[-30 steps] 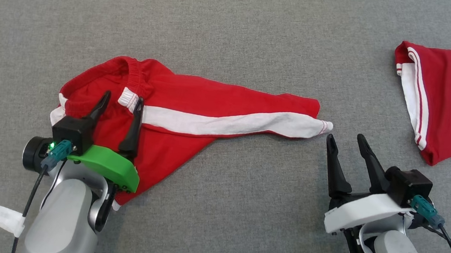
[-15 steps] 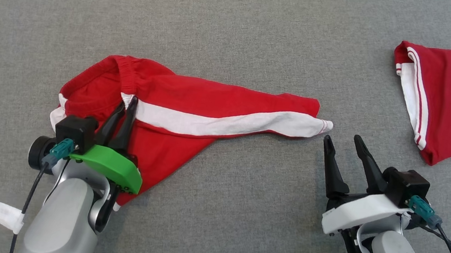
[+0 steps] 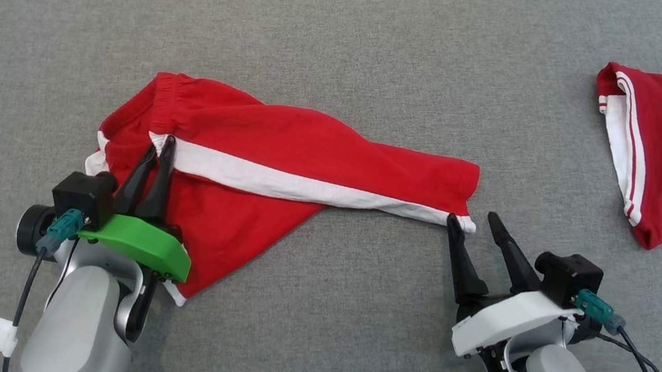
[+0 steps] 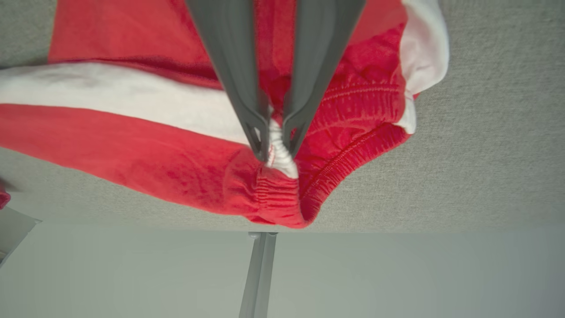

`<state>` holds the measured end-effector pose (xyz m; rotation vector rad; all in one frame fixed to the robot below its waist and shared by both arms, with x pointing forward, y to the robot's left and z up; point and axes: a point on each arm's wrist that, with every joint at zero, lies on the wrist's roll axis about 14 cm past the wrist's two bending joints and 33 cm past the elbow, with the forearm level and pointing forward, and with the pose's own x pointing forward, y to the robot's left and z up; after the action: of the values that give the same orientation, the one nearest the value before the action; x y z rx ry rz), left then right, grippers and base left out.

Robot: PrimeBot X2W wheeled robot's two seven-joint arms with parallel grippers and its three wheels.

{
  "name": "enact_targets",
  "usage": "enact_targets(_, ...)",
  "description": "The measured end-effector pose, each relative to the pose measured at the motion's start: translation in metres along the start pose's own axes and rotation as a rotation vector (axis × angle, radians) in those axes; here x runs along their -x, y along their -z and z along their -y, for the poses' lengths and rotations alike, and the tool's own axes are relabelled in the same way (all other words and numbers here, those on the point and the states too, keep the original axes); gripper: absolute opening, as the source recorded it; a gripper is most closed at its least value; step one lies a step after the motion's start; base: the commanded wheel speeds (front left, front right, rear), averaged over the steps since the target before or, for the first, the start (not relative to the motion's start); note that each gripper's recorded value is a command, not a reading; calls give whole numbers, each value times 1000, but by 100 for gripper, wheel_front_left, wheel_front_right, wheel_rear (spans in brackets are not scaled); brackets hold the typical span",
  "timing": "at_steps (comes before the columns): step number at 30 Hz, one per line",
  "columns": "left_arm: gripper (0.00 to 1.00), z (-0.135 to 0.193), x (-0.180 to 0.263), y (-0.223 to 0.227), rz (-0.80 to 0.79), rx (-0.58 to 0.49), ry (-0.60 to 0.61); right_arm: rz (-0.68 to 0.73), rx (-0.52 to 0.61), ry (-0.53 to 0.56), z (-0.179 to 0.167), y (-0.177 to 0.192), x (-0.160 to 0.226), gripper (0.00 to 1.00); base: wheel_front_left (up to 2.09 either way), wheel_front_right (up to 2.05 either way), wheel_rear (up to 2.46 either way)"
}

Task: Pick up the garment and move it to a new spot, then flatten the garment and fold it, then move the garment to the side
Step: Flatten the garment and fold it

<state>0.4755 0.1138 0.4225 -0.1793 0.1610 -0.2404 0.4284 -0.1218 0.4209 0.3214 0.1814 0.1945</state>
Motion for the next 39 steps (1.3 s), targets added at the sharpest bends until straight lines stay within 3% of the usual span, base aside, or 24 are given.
enact_targets(7, 0, 0, 1, 0, 2, 7, -8, -53, -5, -35, -5, 14, -1, 100, 0, 0, 0)
enact_targets(11, 0, 0, 2, -1, 5, 7, -9, -82, -6, -51, -9, 21, 0, 82, 0, 0, 0)
enact_targets(14, 0, 0, 1, -1, 5, 7, -8, -97, -5, -62, -11, 25, 0, 53, 0, 0, 0)
enact_targets(22, 0, 2, 2, 0, 1, 6, -3, -115, 16, -71, -10, 28, -1, 44, 0, 0, 0)
enact_targets(24, 0, 2, 3, 0, 1, 5, -3, -125, 22, -70, -9, 31, 0, 22, 0, 0, 0)
enact_targets(25, 0, 2, 3, 0, 1, 5, -4, -129, 27, -72, -10, 32, -1, 0, 0, 0, 0)
enact_targets(32, 0, 4, 10, -11, 29, 10, -6, -32, 20, -91, -19, -1, -8, 0, 0, 0, 0)
enact_targets(39, 0, 23, 9, -97, 225, -98, 96, 281, -23, -163, -44, -113, -7, 0, 0, 0, 0)
